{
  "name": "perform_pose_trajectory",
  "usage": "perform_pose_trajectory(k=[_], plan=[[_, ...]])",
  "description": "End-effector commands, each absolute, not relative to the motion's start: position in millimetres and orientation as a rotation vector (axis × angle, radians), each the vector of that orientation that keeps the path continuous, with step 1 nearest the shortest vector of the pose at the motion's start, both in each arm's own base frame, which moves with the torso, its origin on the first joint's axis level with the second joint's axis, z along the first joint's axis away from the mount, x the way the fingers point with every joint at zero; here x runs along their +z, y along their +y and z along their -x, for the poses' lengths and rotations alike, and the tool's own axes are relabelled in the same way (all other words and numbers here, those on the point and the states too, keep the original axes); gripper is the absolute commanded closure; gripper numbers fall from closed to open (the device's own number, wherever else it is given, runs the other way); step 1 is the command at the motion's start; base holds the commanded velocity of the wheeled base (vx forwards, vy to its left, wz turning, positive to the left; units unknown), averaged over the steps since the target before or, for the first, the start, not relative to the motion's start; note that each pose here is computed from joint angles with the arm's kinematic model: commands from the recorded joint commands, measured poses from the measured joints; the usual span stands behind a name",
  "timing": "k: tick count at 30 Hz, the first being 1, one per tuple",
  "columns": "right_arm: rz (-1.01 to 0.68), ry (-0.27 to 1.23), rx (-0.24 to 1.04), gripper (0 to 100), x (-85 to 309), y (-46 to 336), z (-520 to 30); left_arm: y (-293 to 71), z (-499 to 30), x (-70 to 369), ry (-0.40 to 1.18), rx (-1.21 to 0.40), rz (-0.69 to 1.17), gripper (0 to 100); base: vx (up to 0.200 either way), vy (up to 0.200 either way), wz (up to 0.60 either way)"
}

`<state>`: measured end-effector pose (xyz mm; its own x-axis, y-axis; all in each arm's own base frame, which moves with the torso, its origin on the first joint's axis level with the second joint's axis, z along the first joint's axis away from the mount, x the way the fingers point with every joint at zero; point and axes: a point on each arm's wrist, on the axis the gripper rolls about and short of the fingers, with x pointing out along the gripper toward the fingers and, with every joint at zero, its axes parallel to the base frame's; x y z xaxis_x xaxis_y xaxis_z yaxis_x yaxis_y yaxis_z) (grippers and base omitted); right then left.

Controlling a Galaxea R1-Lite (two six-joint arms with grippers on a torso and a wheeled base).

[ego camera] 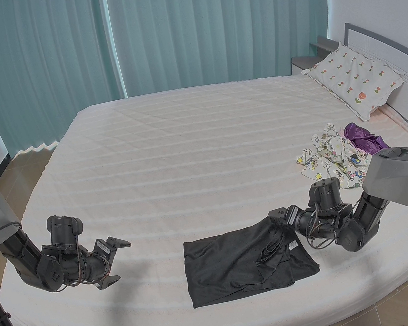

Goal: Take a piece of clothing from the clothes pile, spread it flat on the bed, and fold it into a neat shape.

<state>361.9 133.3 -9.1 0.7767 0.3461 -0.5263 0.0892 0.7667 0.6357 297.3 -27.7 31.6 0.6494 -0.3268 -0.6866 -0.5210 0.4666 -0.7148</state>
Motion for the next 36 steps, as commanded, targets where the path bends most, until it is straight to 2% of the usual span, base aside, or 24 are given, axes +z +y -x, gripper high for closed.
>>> perform_pose_trajectory(k=[1, 10, 14, 27, 28, 32, 36], plan=[[-0.658, 0.734, 0.214, 0, -1, 154, -334, -29, -297, 30, 0.910, 0.143, 1.118, 0, 0.000, 0.000, 0.00], [-0.637, 0.831, 0.183, 0, -7, 147, -314, -29, -297, 30, 0.910, 0.141, 1.118, 0, 0.000, 0.000, 0.00], [-0.670, 0.848, 0.207, 0, -7, 148, -317, -29, -297, 30, 0.910, 0.141, 1.118, 0, 0.000, 0.000, 0.00], [-0.646, 0.923, 0.204, 0, -18, 174, -336, -29, -297, 30, 0.911, 0.142, 1.118, 0, 0.000, 0.000, 0.00], [-0.643, 0.926, 0.203, 100, -17, 174, -336, -29, -297, 30, 0.910, 0.141, 1.118, 0, 0.000, 0.000, 0.00], [-0.638, 0.935, 0.197, 100, -16, 171, -331, -29, -297, 30, 0.910, 0.141, 1.118, 0, 0.000, 0.000, 0.00], [-0.640, 0.941, 0.166, 100, -8, 153, -320, -29, -298, 30, 0.910, 0.141, 1.118, 0, 0.000, 0.000, 0.00]])
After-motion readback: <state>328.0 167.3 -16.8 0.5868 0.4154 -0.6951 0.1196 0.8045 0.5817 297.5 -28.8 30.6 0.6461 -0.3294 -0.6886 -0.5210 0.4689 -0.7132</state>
